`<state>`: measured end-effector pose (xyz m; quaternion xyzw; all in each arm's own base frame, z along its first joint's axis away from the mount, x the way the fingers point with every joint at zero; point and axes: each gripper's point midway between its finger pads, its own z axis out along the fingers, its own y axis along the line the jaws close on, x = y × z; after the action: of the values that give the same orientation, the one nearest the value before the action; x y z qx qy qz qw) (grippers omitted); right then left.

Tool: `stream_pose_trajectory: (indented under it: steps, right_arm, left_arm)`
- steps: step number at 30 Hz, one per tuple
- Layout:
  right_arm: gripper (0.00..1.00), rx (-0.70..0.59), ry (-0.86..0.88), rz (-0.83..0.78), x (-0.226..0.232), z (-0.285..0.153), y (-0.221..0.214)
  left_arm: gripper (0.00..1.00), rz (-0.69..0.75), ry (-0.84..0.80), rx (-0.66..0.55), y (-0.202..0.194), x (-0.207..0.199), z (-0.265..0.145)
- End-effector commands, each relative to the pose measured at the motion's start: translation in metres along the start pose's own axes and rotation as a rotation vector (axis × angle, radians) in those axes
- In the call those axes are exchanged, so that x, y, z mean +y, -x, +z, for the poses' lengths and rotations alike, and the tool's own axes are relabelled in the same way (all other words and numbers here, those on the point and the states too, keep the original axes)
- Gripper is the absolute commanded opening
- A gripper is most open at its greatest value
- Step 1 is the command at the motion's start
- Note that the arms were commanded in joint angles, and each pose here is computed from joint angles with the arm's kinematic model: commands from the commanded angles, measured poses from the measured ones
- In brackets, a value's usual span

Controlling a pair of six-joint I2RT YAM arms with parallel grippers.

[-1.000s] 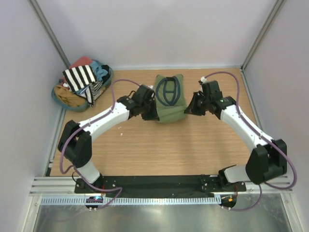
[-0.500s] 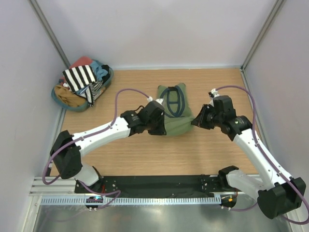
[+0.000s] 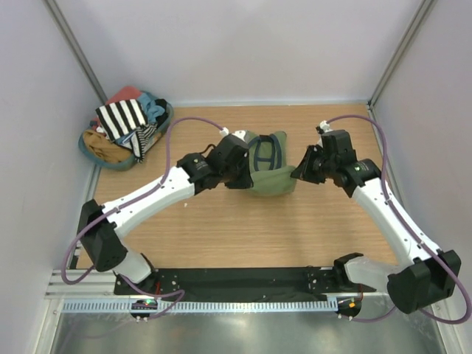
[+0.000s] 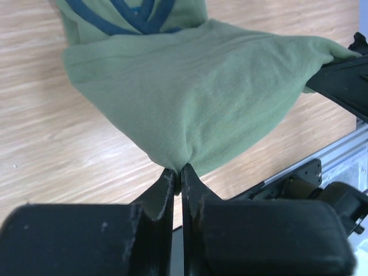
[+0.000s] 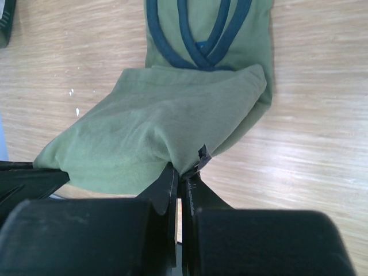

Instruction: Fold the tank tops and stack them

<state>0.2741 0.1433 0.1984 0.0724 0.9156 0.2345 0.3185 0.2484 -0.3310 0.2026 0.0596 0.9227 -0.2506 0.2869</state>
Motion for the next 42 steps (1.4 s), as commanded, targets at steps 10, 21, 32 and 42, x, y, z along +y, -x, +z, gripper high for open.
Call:
stream_pose_trajectory:
  steps: [10,21,32,42]
  right_arm:
    - [0.01,-0.076,0.000,-0.046,0.023,0.019,0.059]
    - [0.01,-0.097,-0.045,-0.055,0.023,0.041,0.083]
    - [0.01,-0.093,-0.094,-0.052,0.014,0.081,0.109]
    - [0.02,-0.104,-0.114,-0.017,0.004,0.114,0.143]
  left_arm:
    - [0.04,-0.048,-0.004,0.010,0.049,0.026,0.021]
    - [0.04,-0.106,0.010,0.031,0.073,0.051,0.057]
    - [0.04,-0.125,0.041,0.007,0.113,0.068,0.079]
    - [0.05,-0.166,0.053,-0.009,0.148,0.088,0.106]
